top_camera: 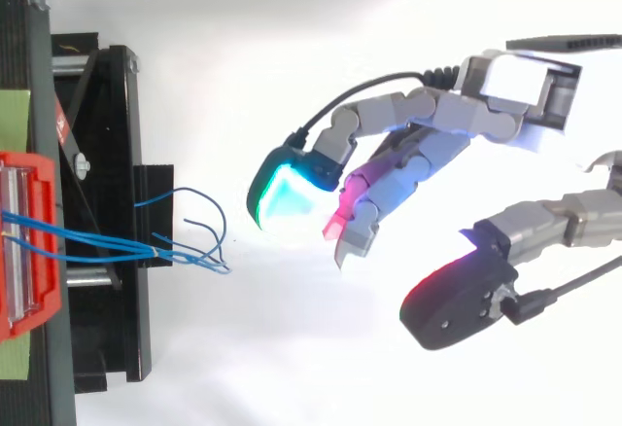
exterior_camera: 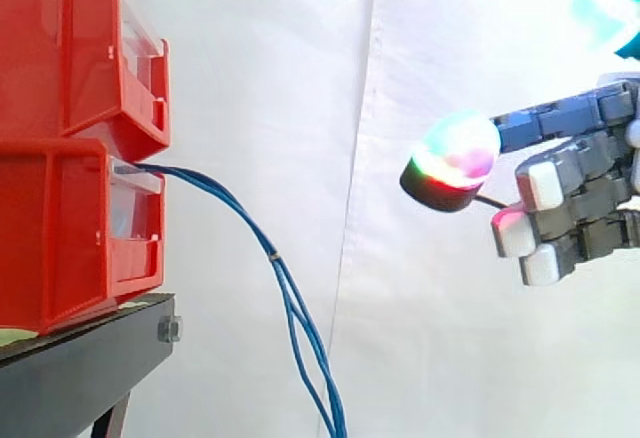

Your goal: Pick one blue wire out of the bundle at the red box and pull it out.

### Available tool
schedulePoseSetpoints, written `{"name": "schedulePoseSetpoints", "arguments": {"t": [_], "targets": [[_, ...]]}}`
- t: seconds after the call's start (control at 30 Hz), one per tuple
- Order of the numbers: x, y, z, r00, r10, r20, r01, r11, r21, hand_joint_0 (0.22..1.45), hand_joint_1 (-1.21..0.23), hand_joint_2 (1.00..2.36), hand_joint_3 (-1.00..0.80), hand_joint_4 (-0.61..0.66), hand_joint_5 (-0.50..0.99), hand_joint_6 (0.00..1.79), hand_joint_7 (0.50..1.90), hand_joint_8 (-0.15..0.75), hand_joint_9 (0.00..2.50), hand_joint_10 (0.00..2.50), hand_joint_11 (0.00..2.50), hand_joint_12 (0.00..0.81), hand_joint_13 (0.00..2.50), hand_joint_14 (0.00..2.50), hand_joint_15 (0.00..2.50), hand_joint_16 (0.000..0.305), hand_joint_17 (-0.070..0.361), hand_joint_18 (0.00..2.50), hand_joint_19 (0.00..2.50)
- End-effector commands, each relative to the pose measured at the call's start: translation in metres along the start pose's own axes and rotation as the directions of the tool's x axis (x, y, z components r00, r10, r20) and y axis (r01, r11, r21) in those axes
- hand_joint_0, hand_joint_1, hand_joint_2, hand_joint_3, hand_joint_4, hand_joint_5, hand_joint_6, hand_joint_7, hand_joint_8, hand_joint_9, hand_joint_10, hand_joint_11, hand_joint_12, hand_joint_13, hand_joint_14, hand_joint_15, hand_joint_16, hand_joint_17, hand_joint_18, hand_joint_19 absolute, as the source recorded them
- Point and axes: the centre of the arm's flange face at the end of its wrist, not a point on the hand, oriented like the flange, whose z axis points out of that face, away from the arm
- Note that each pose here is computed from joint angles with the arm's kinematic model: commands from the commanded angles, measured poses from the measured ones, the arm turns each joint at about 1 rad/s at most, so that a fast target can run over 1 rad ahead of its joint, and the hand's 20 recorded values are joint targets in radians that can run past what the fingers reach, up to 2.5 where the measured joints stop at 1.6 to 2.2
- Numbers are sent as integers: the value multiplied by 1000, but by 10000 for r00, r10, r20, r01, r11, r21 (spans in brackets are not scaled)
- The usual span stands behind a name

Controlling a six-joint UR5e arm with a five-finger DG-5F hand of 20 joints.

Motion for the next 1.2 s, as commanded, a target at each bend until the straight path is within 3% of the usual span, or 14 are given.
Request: {"name": "schedulePoseSetpoints", "arguments": {"t": [0.0, 0.07, 0.2, 0.27, 0.4, 0.43, 0.53, 0.63, 0.77, 0.87, 0.93, 1.1, 1.17], "targets": [[2, -12, 1, 9994, -249, 222, 246, 9996, 156, 486, -567, 1000, -500, 267, -157, 503, 821, 299, 718, 11, 328, 459, 333, 8, 221, 69, 155, 483, 233], [7, -28, 5, 9994, -120, 329, 116, 9999, 125, 465, -586, 1000, -500, 283, -170, 503, 796, 324, 580, 6, 183, 472, 222, 4, 128, 81, 181, 367, 83], [9, -29, 9, 9989, -73, 465, 83, 9997, -220, 430, -573, 1000, -500, 273, -189, 502, 744, 348, 521, 0, 44, 508, 227, 1, 53, 94, 212, 385, 7], [11, -28, 11, 9982, -307, 520, 326, 9988, -353, 424, -564, 1000, -500, 278, -190, 502, 741, 352, 499, 0, 39, 515, 201, 2, 54, 96, 215, 346, 52], [17, -47, 12, 9966, -587, 586, 599, 9980, -181, 426, -580, 1000, -500, 283, -186, 502, 743, 352, 486, 0, 26, 505, 153, 0, 43, 91, 205, 270, 97], [18, -45, 14, 9962, -519, 700, 545, 9978, -365, 427, -591, 1000, -500, 286, -185, 502, 743, 351, 486, 0, 21, 504, 148, 0, 46, 91, 204, 264, 97], [21, -43, 15, 9955, -561, 770, 596, 9972, -449, 433, -611, 1000, -500, 280, -180, 502, 750, 345, 482, 0, 41, 494, 128, 1, 48, 85, 192, 219, 134], [22, -45, 14, 9927, -742, 947, 779, 9963, -360, 438, -635, 1000, -500, 279, -174, 502, 759, 339, 495, 0, 62, 489, 113, 0, 38, 84, 189, 196, 173], [26, -58, 15, 9919, -800, 991, 821, 9965, -175, 450, -661, 1000, -500, 275, -168, 502, 758, 328, 518, 0, 70, 476, 128, 0, 46, 80, 180, 194, 200], [32, -79, 21, 9938, -498, 991, 505, 9987, -45, 451, -665, 1000, -500, 278, -167, 502, 759, 327, 532, 0, 75, 470, 144, 3, 50, 79, 177, 218, 214], [31, -80, 22, 9944, -248, 1023, 257, 9996, -75, 451, -665, 1000, -500, 280, -166, 502, 759, 324, 534, 2, 88, 468, 148, 1, 56, 78, 175, 224, 223], [31, -87, 22, 9934, -345, 1093, 340, 9994, 59, 453, -660, 1000, -500, 282, -166, 502, 763, 321, 533, 3, 80, 464, 153, 2, 60, 76, 172, 235, 234], [34, -104, 23, 9919, -350, 1222, 327, 9993, 203, 453, -659, 1000, -500, 285, -166, 502, 765, 322, 532, 0, 88, 464, 155, 2, 57, 76, 171, 236, 237]]}}
